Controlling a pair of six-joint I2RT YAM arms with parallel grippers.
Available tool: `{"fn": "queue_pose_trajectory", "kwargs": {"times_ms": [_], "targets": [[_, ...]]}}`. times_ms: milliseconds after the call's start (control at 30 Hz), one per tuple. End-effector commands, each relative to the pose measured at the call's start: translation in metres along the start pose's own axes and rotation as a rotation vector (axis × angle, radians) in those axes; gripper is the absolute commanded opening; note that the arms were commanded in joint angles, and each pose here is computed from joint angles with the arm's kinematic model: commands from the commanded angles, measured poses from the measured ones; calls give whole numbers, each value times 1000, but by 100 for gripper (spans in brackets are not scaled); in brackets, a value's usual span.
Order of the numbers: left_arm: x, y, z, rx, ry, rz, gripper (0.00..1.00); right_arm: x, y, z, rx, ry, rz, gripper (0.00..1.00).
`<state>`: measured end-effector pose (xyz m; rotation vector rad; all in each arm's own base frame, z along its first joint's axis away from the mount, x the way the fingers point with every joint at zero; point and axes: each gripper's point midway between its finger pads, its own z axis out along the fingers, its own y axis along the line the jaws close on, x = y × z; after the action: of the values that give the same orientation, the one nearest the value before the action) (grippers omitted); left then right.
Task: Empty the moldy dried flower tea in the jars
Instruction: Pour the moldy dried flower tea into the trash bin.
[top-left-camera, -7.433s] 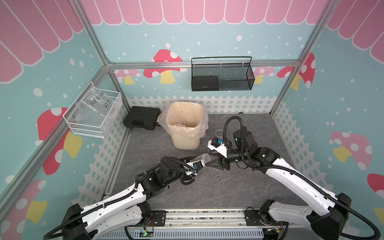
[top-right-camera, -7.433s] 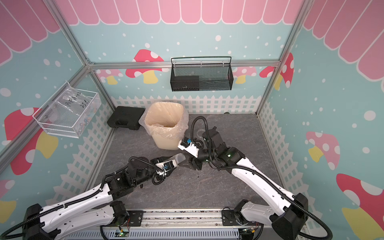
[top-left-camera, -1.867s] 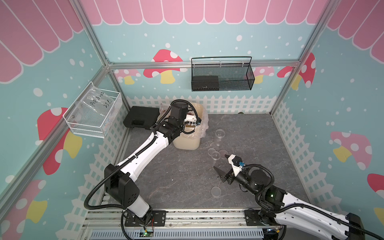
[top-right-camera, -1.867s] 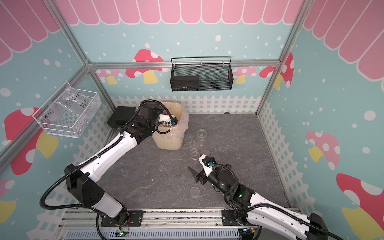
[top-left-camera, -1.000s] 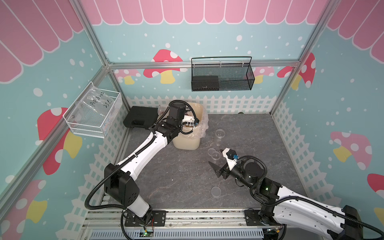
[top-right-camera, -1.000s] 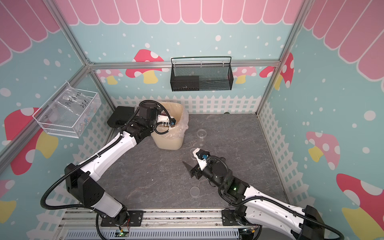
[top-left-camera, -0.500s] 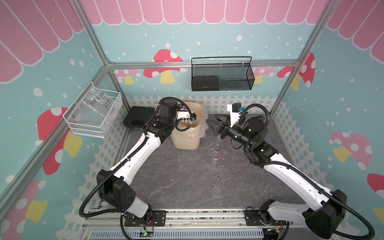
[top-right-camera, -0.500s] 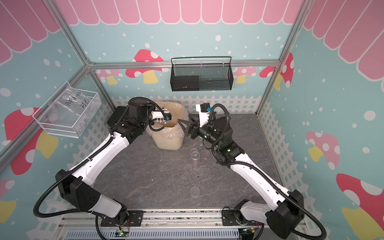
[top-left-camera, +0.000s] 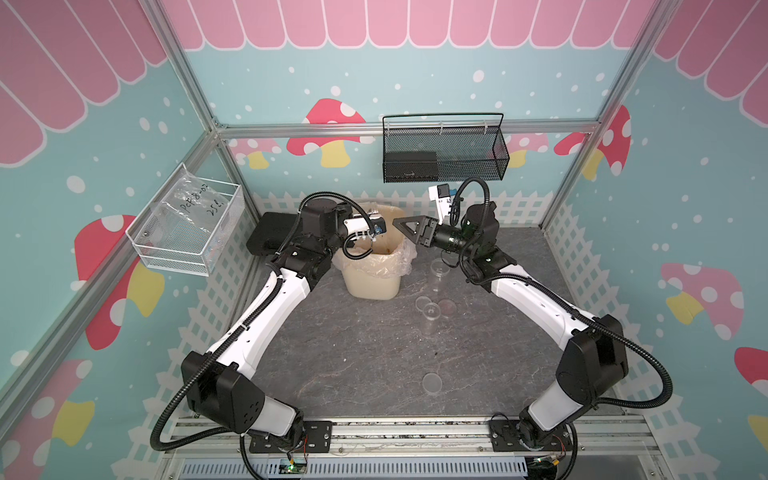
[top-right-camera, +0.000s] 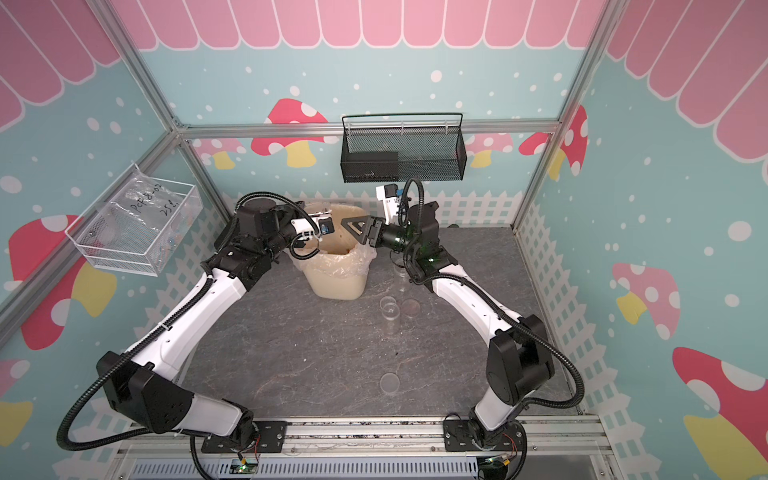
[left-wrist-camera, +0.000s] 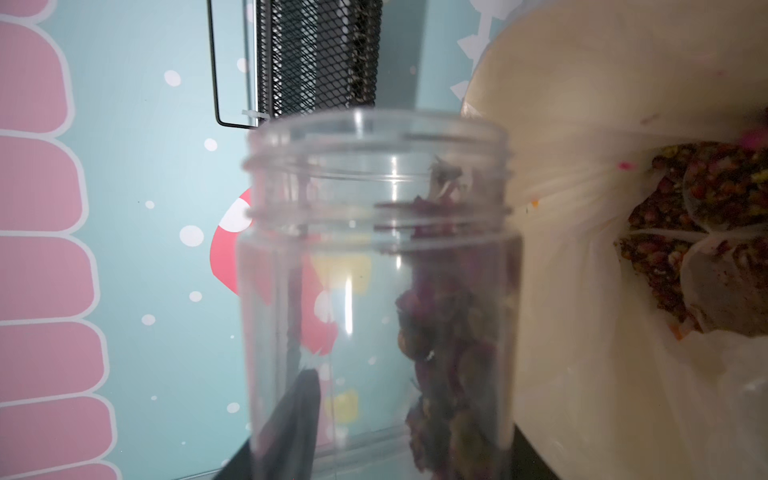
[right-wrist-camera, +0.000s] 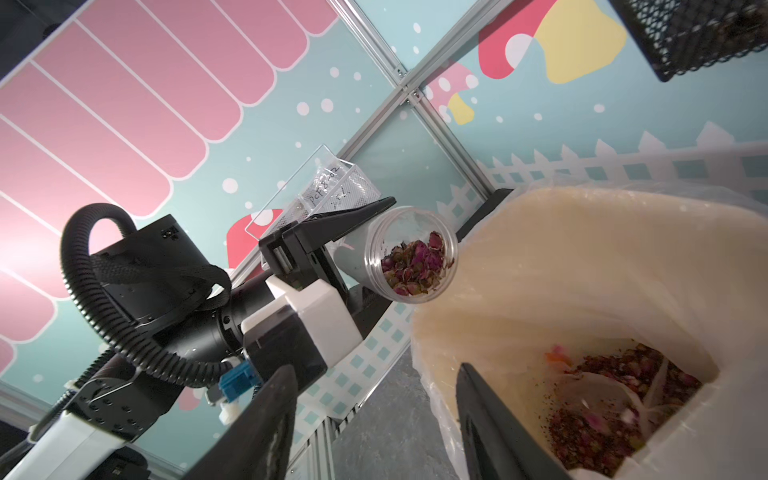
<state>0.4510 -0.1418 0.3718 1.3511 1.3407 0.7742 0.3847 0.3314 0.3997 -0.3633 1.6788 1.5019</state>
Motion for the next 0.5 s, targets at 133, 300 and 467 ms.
{"fn": "queue_pose_trajectory", "kwargs": {"times_ms": [133,300,467], "targets": [[-19,9,-13,-38,-162,-154,22,-20,26,8,-100,-17,1,62],[-28,11,-19,-43,-244,-241,22,-22,15,15,-58,-9,-7,62],[-37,15,-27,-46,-334,-336,22,-24,6,17,-5,-6,-51,62]]}}
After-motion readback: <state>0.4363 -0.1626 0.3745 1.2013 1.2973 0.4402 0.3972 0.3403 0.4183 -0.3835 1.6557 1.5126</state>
